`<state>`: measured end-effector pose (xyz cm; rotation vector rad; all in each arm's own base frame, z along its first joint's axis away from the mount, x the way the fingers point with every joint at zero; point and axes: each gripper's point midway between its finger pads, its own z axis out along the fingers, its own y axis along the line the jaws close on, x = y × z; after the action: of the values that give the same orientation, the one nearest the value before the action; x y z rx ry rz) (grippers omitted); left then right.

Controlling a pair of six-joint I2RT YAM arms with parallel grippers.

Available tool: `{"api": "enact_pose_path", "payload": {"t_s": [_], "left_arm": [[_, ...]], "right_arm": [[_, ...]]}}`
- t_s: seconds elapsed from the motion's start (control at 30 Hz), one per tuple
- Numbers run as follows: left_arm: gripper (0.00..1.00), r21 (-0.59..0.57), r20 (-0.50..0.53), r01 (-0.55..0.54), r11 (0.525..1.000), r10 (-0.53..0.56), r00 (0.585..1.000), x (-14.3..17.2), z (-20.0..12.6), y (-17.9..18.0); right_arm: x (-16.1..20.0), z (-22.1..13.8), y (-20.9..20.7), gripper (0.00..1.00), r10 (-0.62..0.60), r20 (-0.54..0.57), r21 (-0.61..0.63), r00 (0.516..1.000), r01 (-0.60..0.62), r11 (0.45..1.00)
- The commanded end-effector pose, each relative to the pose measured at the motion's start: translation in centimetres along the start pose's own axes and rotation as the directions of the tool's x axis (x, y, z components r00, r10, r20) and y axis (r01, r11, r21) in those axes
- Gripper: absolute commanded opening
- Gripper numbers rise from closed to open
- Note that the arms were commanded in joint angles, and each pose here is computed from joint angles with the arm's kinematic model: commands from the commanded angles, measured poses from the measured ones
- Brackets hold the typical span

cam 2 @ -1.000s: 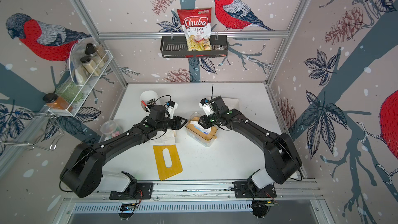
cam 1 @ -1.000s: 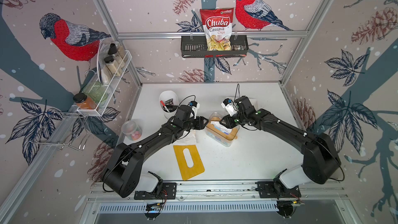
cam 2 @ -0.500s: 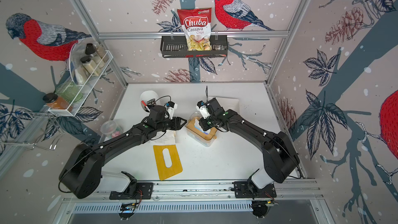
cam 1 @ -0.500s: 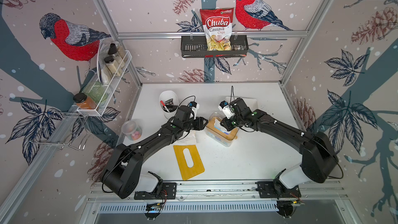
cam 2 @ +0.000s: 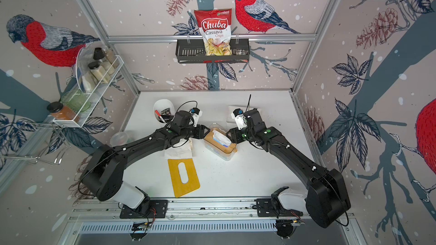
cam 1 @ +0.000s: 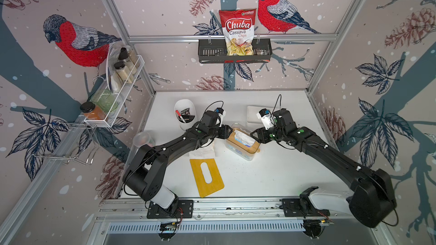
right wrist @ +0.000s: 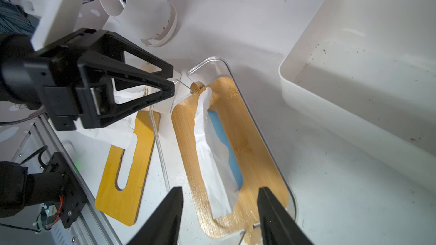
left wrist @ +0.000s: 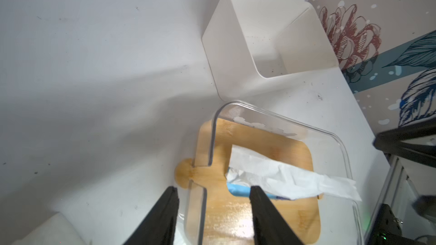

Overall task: Put the tissue paper into the tissue box
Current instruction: Move the tissue box to the center of the board.

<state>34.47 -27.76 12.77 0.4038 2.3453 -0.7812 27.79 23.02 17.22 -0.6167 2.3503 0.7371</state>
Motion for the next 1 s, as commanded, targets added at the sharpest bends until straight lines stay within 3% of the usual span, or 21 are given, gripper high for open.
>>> {"api": "enact_pose_path", "payload": {"t_s": [0.0, 0.23, 0.47, 0.63, 0.97], "left_arm": [[0.49, -0.05, -0.043, -0.087, 0.995, 0.085, 0.995, -0.1, 1.2, 0.5], [0.33, -0.092, -0.065, -0.147, 0.985, 0.141, 0.988, -1.1, 3.2, 1.2], [0.14, -0.209, -0.076, -0.196, 0.958, 0.184, 0.98, -1.8, 2.8, 3.1], [0.09, -0.302, -0.073, -0.203, 0.931, 0.19, 0.979, -2.6, 1.9, 5.3], [0.05, -0.435, 0.019, -0.074, 0.897, 0.091, 0.996, -6.6, -1.1, 12.9]], "right_arm": [[-0.6, -0.1, 0.2, 0.56, 0.021, 0.027, -0.025, 0.999, -0.02, 0.999], [-0.1, 0.3, -0.6, 0.56, 0.044, 0.021, -0.014, 0.999, -0.043, 0.999], [0.0, 0.2, -1.6, 0.55, 0.067, 0.024, 0.003, 0.997, -0.067, 0.998], [-0.3, 0.3, -1.9, 0.55, 0.077, 0.029, 0.003, 0.997, -0.077, 0.997], [-0.9, -0.3, -1.6, 0.55, 0.081, 0.034, 0.002, 0.996, -0.081, 0.997]]}}
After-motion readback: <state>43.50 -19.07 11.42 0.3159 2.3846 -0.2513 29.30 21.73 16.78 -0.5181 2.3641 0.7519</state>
